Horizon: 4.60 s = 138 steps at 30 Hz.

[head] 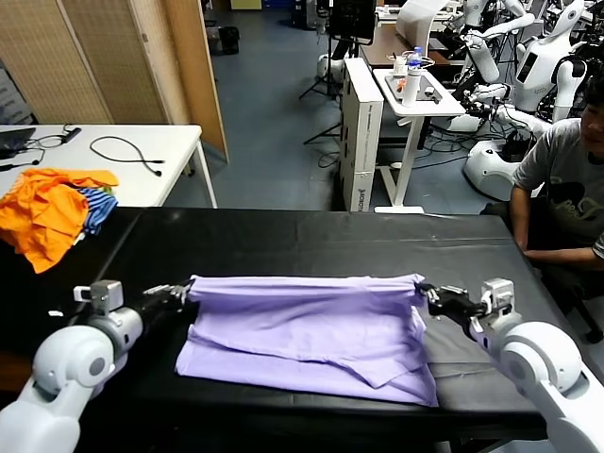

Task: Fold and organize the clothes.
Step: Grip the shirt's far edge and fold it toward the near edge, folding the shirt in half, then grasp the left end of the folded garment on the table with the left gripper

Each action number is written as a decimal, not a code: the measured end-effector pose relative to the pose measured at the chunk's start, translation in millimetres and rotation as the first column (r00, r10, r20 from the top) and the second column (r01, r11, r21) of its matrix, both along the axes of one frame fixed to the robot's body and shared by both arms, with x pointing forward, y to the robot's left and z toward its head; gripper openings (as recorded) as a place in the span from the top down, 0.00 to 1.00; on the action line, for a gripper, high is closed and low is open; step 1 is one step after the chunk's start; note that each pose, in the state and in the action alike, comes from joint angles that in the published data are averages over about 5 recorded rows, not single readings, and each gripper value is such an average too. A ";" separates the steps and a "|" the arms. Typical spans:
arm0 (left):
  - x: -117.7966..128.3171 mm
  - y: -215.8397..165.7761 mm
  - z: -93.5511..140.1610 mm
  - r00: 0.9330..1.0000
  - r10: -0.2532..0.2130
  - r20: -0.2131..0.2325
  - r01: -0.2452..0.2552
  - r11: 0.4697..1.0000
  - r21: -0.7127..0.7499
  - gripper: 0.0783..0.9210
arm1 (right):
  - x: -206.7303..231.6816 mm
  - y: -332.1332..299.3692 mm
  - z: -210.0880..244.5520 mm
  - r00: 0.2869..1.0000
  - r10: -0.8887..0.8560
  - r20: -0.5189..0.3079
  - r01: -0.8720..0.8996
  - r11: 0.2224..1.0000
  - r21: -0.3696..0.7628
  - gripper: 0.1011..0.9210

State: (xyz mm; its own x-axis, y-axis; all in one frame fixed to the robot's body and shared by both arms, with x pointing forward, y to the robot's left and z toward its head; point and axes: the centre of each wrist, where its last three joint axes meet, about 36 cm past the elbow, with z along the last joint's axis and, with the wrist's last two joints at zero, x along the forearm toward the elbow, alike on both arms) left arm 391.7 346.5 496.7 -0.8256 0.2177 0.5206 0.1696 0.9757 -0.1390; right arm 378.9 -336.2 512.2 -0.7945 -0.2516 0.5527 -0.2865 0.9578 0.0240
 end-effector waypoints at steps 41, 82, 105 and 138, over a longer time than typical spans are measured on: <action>-41.4 -11.2 -35.5 0.996 0.003 -0.086 0.000 0.999 0.037 0.78 | -67.2 36.6 -14.2 0.986 0.094 -0.136 -0.100 0.994 -0.037 0.74; -10.8 -18.8 -49.6 0.993 0.093 -0.075 -0.098 0.993 -0.069 0.02 | 2.0 30.8 -62.5 0.976 -0.205 -0.074 0.213 0.968 0.131 0.02; -2.8 -24.9 -68.8 0.988 0.126 -0.086 -0.135 0.986 -0.103 0.82 | 1.9 34.5 -71.1 0.974 -0.210 -0.089 0.220 0.967 0.130 0.68; -22.1 -19.4 -57.4 0.987 0.157 0.021 -0.157 0.987 -0.018 0.08 | -18.3 21.6 -43.1 0.983 -0.181 0.013 0.176 0.972 0.155 0.02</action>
